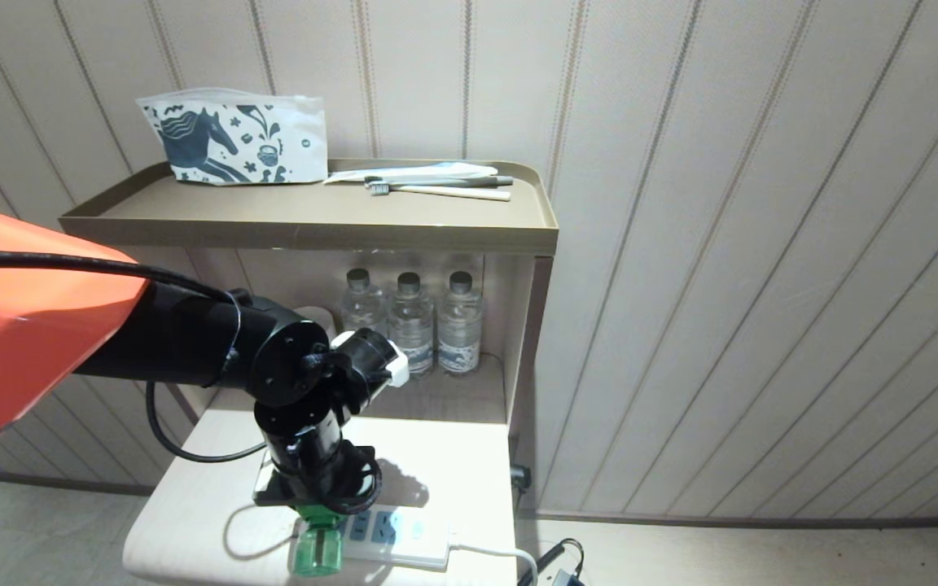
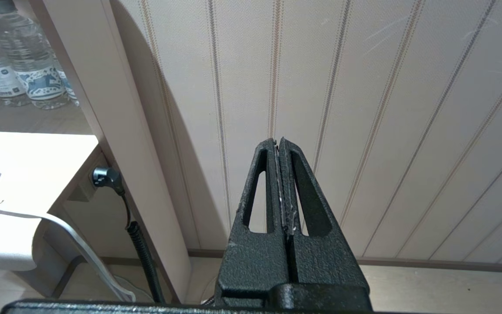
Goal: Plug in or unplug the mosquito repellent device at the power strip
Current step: Insert the plug into the socket
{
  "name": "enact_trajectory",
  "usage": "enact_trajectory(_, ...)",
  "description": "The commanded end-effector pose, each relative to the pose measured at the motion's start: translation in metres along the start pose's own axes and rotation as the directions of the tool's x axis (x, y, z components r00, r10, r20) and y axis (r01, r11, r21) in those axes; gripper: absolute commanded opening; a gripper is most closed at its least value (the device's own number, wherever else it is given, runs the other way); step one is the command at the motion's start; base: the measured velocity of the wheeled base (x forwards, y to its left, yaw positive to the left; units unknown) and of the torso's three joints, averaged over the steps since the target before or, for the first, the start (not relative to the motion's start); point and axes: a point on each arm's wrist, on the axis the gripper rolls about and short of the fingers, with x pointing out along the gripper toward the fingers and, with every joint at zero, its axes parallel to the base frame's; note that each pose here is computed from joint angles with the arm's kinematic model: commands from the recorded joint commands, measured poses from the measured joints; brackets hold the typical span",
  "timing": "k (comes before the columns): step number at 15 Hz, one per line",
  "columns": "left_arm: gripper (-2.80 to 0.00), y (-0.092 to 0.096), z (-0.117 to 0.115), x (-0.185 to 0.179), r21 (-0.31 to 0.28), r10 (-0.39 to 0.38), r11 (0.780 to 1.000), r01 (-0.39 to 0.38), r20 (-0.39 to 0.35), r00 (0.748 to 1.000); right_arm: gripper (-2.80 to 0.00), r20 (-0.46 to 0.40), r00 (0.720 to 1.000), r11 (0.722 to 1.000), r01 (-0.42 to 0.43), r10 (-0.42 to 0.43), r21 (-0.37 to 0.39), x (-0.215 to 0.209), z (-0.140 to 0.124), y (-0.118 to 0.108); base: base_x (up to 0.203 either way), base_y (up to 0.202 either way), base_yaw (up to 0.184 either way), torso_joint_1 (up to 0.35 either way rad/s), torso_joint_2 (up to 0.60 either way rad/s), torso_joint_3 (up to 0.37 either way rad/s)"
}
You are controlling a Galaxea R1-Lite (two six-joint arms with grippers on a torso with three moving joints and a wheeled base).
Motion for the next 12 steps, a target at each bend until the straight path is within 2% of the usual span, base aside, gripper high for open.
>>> enact_trajectory(1,-2.8,-0.001,0.0,0.003,-0.002,0.005,1.0,-0.005,-0.006,1.0,-2.8,0.001,1.0,1.0,0.0,0.0,0.0,0.0,0.0,0.0,0.0,0.0,0.0,0.0,0.0,0.0)
enact_trajectory(7,-2.8,-0.002,0.001,0.008,0.0,0.01,1.0,-0.01,-0.018,1.0,-2.8,0.001,1.0,1.0,-0.001,0.001,0.0,0.0,0.0,0.0,0.0,0.0,0.0,0.0,0.0,0.0)
enact_trajectory(12,-2.8,0.004,0.007,0.019,-0.011,0.013,1.0,-0.013,-0.023,1.0,-2.8,0.001,1.0,1.0,-0.001,0.001,0.0,0.0,0.0,0.0,0.0,0.0,0.0,0.0,0.0,0.0)
